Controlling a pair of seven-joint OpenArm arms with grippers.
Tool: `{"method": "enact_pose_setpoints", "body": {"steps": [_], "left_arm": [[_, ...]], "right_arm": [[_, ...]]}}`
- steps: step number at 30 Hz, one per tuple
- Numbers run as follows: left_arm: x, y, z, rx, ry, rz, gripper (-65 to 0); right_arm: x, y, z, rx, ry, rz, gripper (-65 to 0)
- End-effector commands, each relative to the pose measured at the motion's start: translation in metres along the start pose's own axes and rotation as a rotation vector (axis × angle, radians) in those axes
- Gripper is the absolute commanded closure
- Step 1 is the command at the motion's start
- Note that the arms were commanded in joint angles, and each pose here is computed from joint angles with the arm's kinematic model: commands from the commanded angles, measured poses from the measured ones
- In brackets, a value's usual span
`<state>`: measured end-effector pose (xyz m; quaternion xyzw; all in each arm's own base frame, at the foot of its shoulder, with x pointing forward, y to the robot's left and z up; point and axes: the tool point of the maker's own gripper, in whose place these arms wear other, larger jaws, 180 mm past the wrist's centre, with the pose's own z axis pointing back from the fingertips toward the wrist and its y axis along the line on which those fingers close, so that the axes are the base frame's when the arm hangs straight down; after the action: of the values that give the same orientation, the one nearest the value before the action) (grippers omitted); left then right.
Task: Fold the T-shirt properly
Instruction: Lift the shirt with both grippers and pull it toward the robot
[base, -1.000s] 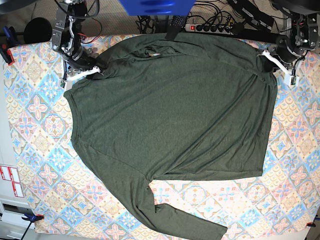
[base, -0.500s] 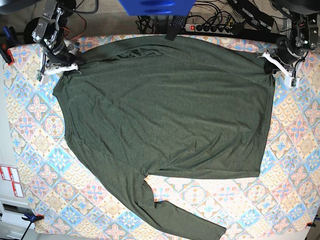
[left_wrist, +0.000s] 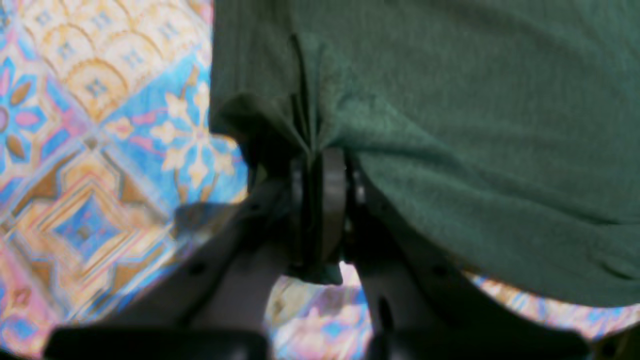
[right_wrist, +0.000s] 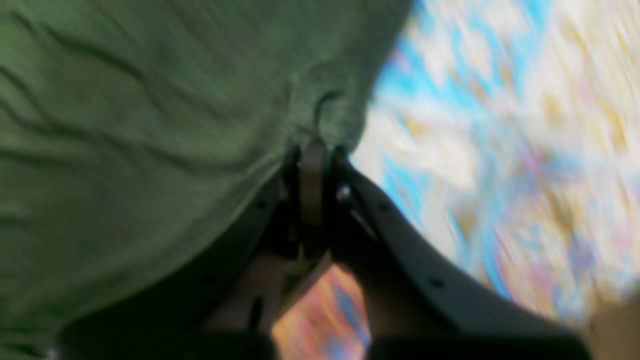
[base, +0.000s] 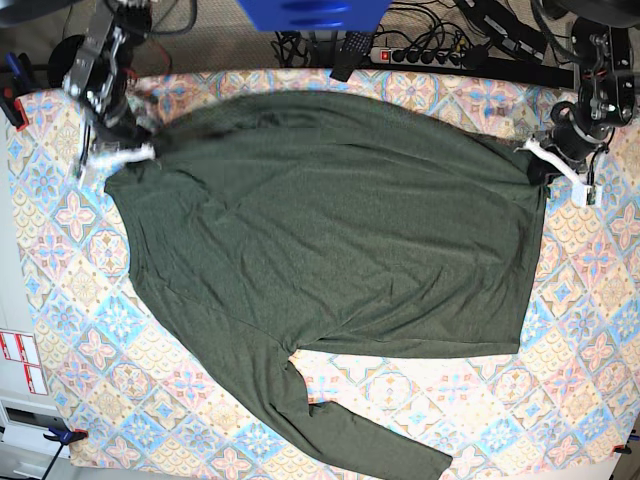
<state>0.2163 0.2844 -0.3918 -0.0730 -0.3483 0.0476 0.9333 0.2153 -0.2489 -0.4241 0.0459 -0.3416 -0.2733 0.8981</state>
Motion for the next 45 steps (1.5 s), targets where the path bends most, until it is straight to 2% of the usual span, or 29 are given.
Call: {"method": "enact_pose_setpoints", "body": {"steps": [1, 12, 16, 19, 24, 34, 45], "left_arm": [[0.027, -0.002, 0.001, -0.010, -0.074, -0.014, 0.0], [0.067, -0.006, -0.005, -0.019, -0.164, -0.020, 0.0], [0.068, 0.007, -0.010, 0.004, -0.163, 0.013, 0.0], [0.066, 0.031, -0.009, 0.054, -0.173, 0.078, 0.0], [0.066, 0.049, -0.016, 0.086, -0.182, 0.153, 0.0], [0.067, 0.053, -0.020, 0.091, -0.185, 0.172, 0.0], [0.090, 0.055, -0.027, 0.085, -0.226, 0.194, 0.0]], "right_arm": [[0.019, 0.004, 0.002, 0.010, -0.056, 0.012, 0.0], [0.057, 0.026, -0.006, 0.055, -0.137, -0.005, 0.0], [0.063, 0.029, -0.006, 0.060, -0.151, -0.006, 0.0], [0.062, 0.028, -0.007, 0.058, -0.147, -0.006, 0.0], [0.066, 0.021, -0.006, 0.043, -0.158, -0.021, 0.0], [0.067, 0.000, -0.004, -0.002, -0.163, -0.054, 0.0], [0.040, -0.010, -0.026, -0.021, -0.074, -0.100, 0.0]]}}
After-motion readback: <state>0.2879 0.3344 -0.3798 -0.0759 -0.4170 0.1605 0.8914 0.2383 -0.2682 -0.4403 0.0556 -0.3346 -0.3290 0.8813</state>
